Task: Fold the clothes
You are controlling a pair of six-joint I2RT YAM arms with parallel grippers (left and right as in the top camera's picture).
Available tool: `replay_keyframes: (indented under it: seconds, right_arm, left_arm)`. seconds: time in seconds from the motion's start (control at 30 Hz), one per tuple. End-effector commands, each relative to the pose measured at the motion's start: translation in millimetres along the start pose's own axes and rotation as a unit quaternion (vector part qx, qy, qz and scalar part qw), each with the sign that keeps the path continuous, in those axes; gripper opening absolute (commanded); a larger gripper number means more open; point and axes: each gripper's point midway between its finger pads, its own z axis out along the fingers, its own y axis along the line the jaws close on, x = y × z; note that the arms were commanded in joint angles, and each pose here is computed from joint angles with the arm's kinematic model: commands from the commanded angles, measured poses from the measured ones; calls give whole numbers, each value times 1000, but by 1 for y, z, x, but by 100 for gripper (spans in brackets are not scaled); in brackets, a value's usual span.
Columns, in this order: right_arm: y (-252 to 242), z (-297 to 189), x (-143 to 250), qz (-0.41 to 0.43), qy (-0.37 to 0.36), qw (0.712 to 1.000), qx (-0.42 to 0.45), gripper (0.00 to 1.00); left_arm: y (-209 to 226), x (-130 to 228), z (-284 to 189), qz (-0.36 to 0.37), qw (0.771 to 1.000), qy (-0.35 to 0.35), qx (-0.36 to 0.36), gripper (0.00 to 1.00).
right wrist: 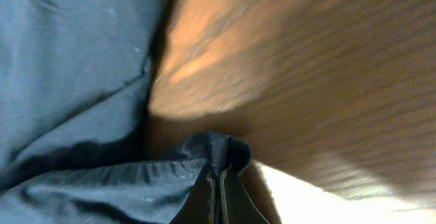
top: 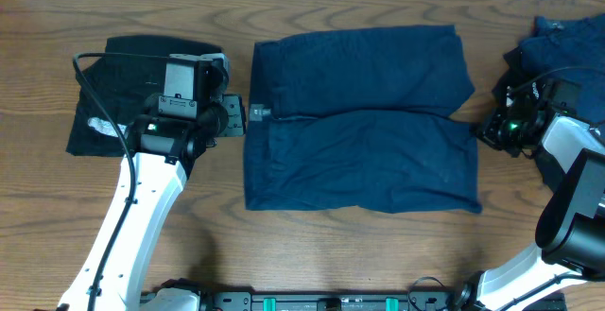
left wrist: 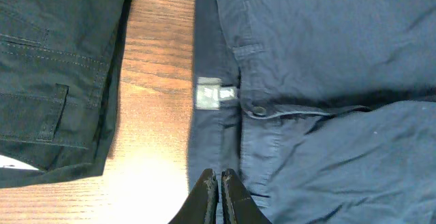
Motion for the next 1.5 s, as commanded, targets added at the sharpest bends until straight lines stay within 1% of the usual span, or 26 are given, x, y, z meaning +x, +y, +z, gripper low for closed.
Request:
replay_keyframes:
  seconds: [0.0, 0.07, 0.1, 0.13, 0.23, 0.37, 0.43, 0.5, 0.57, 0.63, 0.67, 0.73, 0.8, 0.87, 0.97, 1.0, 1.03, 1.1, 1.17, 1.33, 1.47]
  right_arm:
    - [-17, -3, -17, -20, -28, 998, 45, 1]
    - [-14, -3, -23, -35, -41, 998, 42, 3]
    - [-13, -3, -26, -38, -47, 997, 41, 11]
    - [-10, -4, -30, -42, -54, 997, 34, 16]
    - [11, -12, -44, -55, -70, 996, -7, 37]
    - [38, -28, -65, -74, -88, 992, -47, 39]
    - [45, -32, -66, -74, -78, 993, -48, 37]
    - [50, -32, -56, -69, -53, 995, -47, 33]
    - [56, -27, -39, -65, -18, 997, -45, 16]
    - [59, -21, -19, -65, 17, 997, -36, 6]
    - [58, -18, -11, -65, 31, 997, -25, 5]
    - [50, -12, 2, -70, 50, 996, 15, 4]
    - [39, -9, 7, -78, 54, 994, 61, 4]
    - [30, -7, 11, -87, 55, 990, 99, 4]
    - [28, -5, 15, -89, 60, 989, 106, 5]
    - [28, -5, 15, -90, 59, 989, 106, 5]
    - [28, -4, 14, -90, 58, 989, 106, 5]
    - [29, -4, 12, -92, 53, 989, 104, 5]
    - [29, -4, 10, -93, 50, 989, 104, 6]
    - [28, -4, 12, -92, 53, 989, 104, 8]
    - [27, -3, 14, -91, 55, 989, 105, 8]
  left_arm:
    - [2, -4, 0, -3, 1000, -5, -6, 7]
    - [1, -6, 0, -3, 1000, -10, -4, 7]
    - [1, -8, 0, -2, 1000, -14, -3, 7]
    - [0, -10, 0, -2, 1000, -18, -2, 7]
    - [-1, -16, -1, -1, 1000, -29, 1, 7]
    - [-3, -17, 0, -1, 1000, -29, 6, 7]
    - [-3, -12, 6, 0, 1000, -19, 6, 7]
    - [-4, -4, 16, 1, 1000, -2, 4, 7]
    - [-9, 7, 32, 1, 1000, 27, 10, 7]
    - [-18, 15, 48, 3, 998, 51, 31, 7]
    - [-22, 19, 57, 3, 997, 61, 41, 7]
    - [-28, 24, 74, 3, 995, 77, 57, 7]
    - [-31, 28, 87, 0, 994, 90, 70, 7]
    - [-28, 35, 99, -3, 992, 104, 65, 7]
    - [-20, 39, 107, -11, 992, 115, 58, 7]
    - [-17, 39, 109, -14, 992, 116, 57, 10]
    - [-15, 38, 110, -17, 992, 115, 55, 22]
    - [-8, 38, 116, -24, 992, 115, 51, 41]
    - [-5, 41, 121, -31, 990, 124, 55, 51]
    - [-30, 52, 132, -48, 976, 156, 145, 52]
    - [-41, 60, 140, -54, 967, 171, 180, 52]
